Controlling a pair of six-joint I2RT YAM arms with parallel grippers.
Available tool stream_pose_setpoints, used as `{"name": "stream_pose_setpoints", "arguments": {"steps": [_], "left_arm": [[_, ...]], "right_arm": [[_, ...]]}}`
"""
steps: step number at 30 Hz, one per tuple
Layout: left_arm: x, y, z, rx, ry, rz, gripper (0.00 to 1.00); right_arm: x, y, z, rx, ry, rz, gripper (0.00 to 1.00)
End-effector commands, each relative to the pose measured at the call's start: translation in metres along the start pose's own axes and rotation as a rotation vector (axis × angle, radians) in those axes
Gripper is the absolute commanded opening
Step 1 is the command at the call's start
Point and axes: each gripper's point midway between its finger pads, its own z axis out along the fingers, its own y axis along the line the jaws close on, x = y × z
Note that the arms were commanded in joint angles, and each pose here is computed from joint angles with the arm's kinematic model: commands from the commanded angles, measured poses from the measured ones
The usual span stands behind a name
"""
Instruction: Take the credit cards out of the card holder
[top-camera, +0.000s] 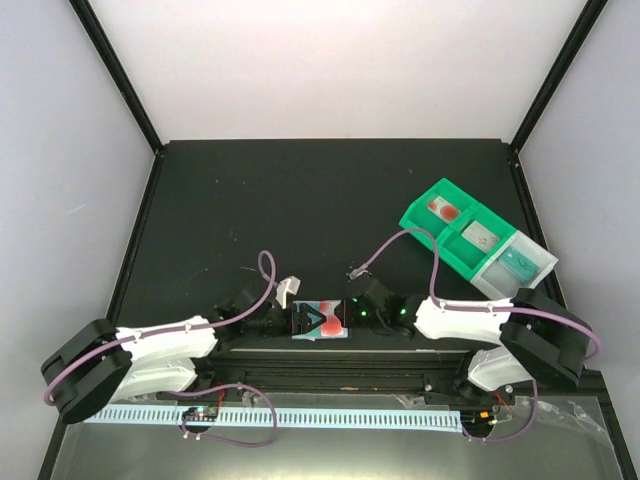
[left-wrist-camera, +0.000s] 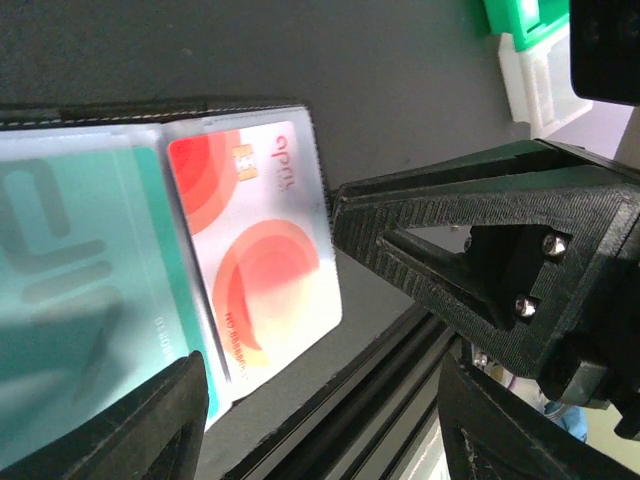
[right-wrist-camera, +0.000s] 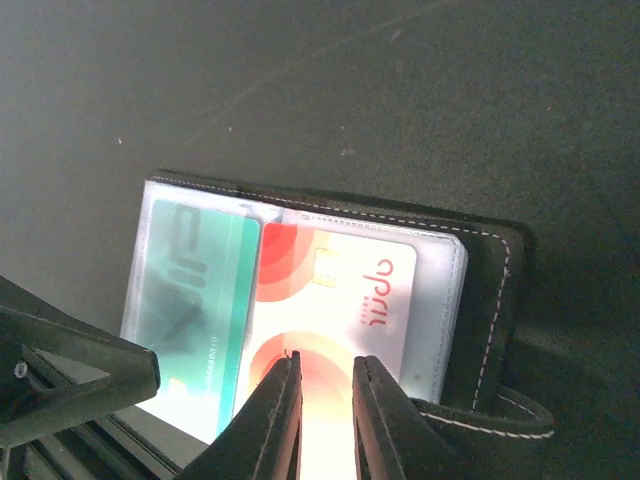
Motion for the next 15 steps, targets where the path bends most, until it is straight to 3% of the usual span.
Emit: {"name": "stream_pose_setpoints", "arguments": {"steps": [1, 15], "left_arm": [[-0.002, 0.007, 0.004, -0.022, 0.003, -0.013, 0.64], [0.0, -0.003, 0.017, 0.018, 0.059, -0.029, 0.47]], "right_arm": [[0.001, 0.013, 0.006, -0.037, 0.025, -0.017, 0.14], [0.022, -0.025, 0.016, 0.078, 0.069, -0.007, 0.09]]}}
